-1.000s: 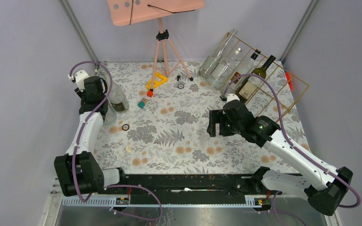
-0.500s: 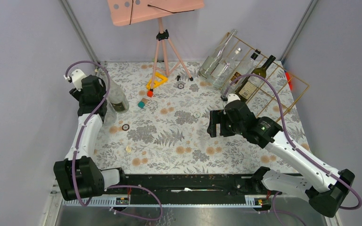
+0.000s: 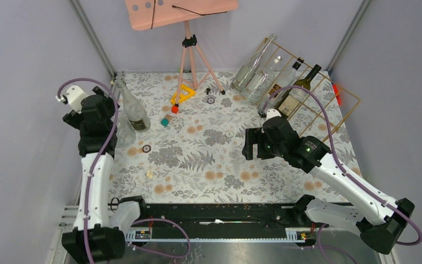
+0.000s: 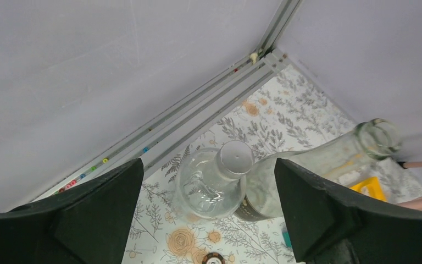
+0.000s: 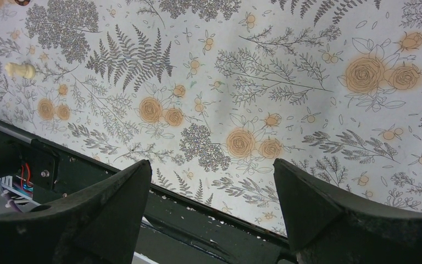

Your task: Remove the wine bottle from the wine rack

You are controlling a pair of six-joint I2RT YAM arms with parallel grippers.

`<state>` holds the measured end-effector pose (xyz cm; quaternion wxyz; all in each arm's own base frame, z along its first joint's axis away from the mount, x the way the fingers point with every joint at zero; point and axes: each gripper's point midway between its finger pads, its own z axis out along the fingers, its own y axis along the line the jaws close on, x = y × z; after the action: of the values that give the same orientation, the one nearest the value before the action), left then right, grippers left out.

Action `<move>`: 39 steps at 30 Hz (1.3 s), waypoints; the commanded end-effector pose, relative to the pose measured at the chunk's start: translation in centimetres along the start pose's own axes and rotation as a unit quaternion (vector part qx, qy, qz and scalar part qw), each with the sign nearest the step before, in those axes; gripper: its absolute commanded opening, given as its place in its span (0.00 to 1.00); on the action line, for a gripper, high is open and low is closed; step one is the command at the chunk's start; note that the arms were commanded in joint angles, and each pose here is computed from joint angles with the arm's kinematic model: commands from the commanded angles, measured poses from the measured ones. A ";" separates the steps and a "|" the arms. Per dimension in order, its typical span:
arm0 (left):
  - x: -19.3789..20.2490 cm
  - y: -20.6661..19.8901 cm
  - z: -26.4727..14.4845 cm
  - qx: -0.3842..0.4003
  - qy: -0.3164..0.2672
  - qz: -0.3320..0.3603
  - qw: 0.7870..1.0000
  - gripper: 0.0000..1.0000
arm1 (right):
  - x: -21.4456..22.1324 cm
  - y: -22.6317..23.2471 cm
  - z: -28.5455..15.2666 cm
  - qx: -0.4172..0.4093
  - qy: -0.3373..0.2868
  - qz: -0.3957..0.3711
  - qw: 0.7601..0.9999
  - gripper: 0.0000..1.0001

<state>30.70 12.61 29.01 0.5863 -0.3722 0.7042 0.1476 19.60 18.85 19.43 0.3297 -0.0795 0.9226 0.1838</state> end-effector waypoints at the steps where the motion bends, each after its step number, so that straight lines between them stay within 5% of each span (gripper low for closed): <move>1: -3.3 0.1 -3.3 0.027 -0.019 -0.034 0.999 0.99 | -2.0 0.1 -1.3 0.005 -0.033 0.012 0.999 0.89; 13: -0.8 -2.2 -10.1 0.162 0.037 -0.004 0.986 0.99 | -3.2 0.4 -0.4 0.031 -0.018 0.032 0.999 0.89; 26: 10.6 -6.7 -14.8 0.268 0.119 0.122 0.948 0.99 | -6.6 -2.9 1.4 0.055 -0.008 0.135 0.989 0.89; 39: 15.2 -6.4 -17.1 0.342 0.182 0.188 0.902 0.99 | -16.6 -17.2 -1.7 0.183 -0.172 0.349 0.903 0.88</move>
<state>23.04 -6.98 21.03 0.5080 -0.0571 0.8586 -0.0375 32.38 5.17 23.15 0.3555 0.2846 0.8819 0.1220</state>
